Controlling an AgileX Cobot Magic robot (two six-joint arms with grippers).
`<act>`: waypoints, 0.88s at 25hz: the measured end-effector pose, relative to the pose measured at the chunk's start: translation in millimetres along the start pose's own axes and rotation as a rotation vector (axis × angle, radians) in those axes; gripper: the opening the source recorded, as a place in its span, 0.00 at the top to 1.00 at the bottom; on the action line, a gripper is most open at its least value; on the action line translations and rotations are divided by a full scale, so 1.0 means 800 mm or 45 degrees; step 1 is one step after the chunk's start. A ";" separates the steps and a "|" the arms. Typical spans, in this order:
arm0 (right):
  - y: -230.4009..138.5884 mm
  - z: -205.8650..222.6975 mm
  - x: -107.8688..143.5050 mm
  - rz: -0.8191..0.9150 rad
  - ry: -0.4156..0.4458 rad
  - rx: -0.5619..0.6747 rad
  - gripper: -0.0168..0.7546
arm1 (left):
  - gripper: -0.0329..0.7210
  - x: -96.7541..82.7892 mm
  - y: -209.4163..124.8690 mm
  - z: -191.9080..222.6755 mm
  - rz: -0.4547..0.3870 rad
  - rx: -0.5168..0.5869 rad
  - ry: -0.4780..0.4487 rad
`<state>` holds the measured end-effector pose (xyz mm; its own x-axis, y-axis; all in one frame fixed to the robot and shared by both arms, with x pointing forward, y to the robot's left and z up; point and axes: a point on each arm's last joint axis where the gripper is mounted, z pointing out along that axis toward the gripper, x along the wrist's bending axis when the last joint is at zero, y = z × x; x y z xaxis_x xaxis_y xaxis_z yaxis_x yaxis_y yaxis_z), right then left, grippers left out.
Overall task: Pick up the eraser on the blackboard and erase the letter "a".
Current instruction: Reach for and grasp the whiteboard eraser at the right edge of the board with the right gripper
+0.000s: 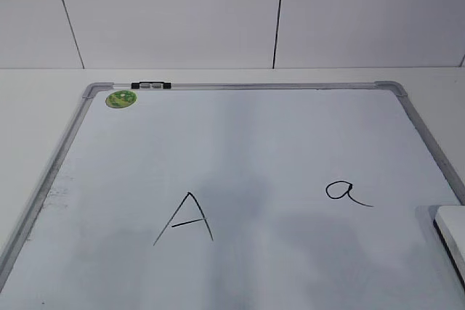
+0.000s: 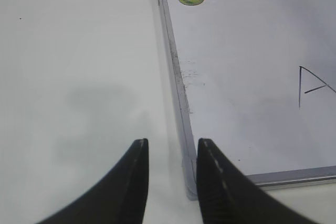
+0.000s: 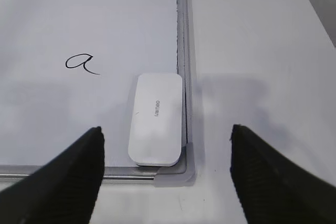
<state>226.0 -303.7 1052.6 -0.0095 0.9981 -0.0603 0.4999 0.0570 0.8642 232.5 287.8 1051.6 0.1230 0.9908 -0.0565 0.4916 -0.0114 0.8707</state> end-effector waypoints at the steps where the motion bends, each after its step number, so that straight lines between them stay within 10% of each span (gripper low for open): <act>1: 0.005 -0.002 0.000 0.000 0.000 0.001 0.21 | 0.64 0.000 0.000 0.000 0.000 0.000 0.000; 22: 0.098 0.096 0.005 -0.003 0.065 0.646 0.21 | 0.64 0.000 0.000 0.000 0.000 0.000 0.000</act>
<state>331.7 -296.9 1081.5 -0.0475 0.9985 -0.0264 0.8573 0.0543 0.5120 232.5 287.8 1051.6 0.1230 0.9908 -0.0565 0.4916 -0.0114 0.8707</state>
